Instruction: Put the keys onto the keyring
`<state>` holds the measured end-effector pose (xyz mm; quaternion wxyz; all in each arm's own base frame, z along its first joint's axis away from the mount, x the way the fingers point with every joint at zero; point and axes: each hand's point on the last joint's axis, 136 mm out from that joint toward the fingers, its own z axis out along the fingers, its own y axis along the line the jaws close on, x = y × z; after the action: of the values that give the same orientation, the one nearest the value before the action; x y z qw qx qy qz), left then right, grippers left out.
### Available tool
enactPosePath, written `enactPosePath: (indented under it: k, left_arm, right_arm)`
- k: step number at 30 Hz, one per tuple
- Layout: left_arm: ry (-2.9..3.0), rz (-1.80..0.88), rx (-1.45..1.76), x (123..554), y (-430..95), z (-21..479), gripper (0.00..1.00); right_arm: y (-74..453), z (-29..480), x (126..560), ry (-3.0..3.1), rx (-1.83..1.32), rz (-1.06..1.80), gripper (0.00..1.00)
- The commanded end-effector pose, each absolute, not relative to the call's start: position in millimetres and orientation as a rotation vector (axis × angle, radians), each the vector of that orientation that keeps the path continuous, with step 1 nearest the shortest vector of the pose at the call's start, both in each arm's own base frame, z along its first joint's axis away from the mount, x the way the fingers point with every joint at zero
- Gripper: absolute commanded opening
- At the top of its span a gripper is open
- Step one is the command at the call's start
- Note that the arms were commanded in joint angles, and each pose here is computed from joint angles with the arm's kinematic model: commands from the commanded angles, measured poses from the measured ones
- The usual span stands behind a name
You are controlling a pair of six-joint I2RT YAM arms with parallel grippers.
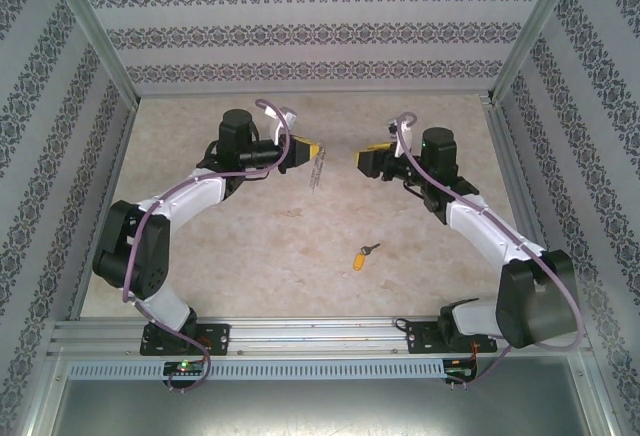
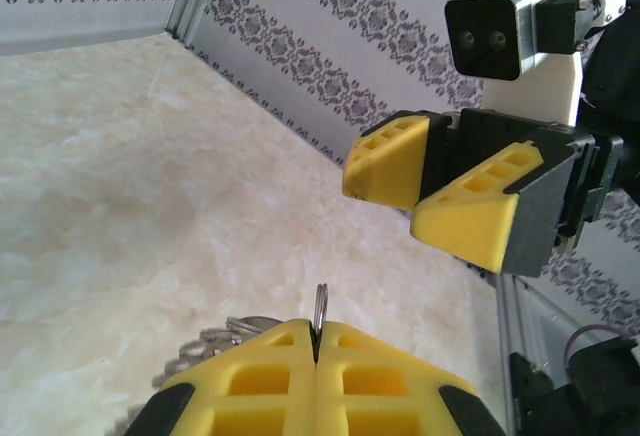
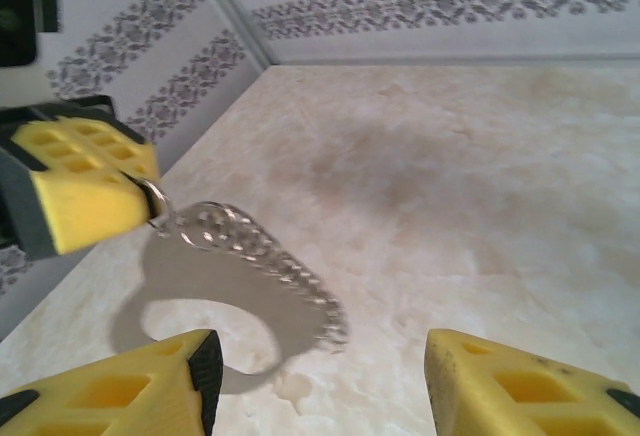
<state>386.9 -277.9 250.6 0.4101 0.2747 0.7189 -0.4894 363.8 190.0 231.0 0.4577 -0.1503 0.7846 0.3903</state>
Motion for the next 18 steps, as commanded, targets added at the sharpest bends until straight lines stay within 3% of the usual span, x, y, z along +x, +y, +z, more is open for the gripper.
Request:
enactPosePath:
  k: [1, 18]
  left_arm:
    - [1.778, -1.119, 0.849, 373.9, -282.1, 265.0, 0.00]
    - [1.625, -1.048, 1.094, 339.6, -302.3, 283.2, 0.00]
  right_arm:
    - [186.7, 247.8, 362.4, 1.859, -0.352, 0.966, 0.56]
    - [242.7, 269.5, 318.9, 1.709, -0.707, 1.257, 0.53]
